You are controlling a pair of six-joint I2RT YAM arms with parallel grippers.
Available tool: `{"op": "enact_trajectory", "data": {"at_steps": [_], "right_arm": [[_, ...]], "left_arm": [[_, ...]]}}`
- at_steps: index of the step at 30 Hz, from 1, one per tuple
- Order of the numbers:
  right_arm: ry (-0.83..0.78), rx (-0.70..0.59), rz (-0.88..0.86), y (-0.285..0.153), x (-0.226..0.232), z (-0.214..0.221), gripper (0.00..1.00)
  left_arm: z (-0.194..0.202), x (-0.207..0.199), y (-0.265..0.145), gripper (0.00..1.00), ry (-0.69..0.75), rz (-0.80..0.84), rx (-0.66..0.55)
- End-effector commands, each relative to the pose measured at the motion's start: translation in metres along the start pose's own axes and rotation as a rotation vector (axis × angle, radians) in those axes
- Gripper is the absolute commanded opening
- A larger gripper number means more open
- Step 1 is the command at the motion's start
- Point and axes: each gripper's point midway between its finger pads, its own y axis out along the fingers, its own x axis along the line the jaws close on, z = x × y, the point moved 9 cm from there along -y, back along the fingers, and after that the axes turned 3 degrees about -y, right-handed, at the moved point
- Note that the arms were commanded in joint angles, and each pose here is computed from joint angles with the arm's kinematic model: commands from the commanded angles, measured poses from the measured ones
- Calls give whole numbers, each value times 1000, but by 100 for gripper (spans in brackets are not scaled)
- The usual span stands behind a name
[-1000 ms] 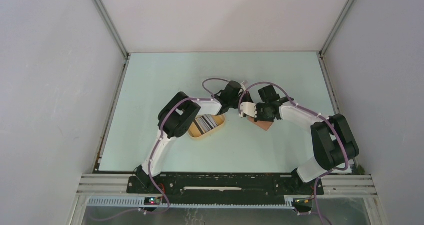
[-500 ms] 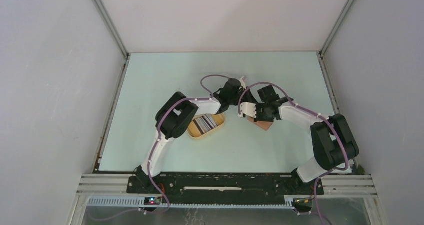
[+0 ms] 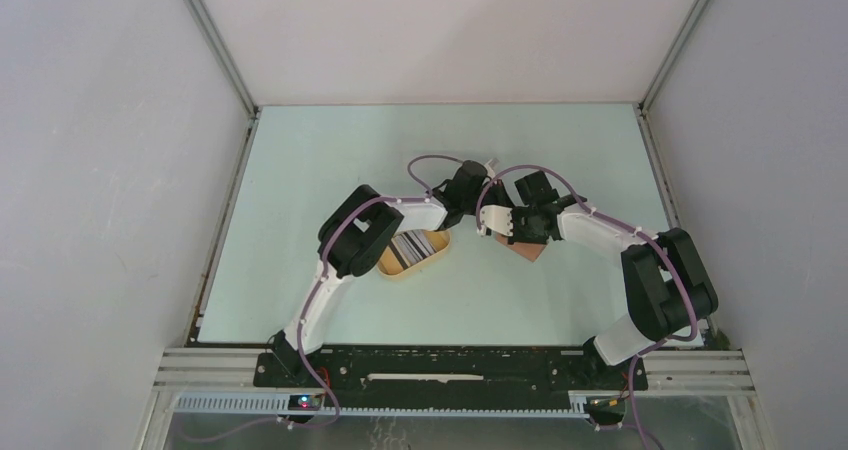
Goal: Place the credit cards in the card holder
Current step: Close the card holder at the center of the board.
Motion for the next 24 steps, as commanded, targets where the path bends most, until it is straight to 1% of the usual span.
{"op": "enact_trajectory", "data": {"at_steps": [1,8,17,24], "right_arm": [[12,-43,-165,14,32,-4,0],[12,-40,-164,14,32,-4,0],[12,-37,-161,15,32,-5,0],[-9,-26,-174,16,34,-6,0]], "left_arm": [[1,-10,6,1,29,-8,22],[6,2,4,0,43,-102,41],[12,8,7,0,76,-171,76],[19,21,5,0,77,-246,117]]}}
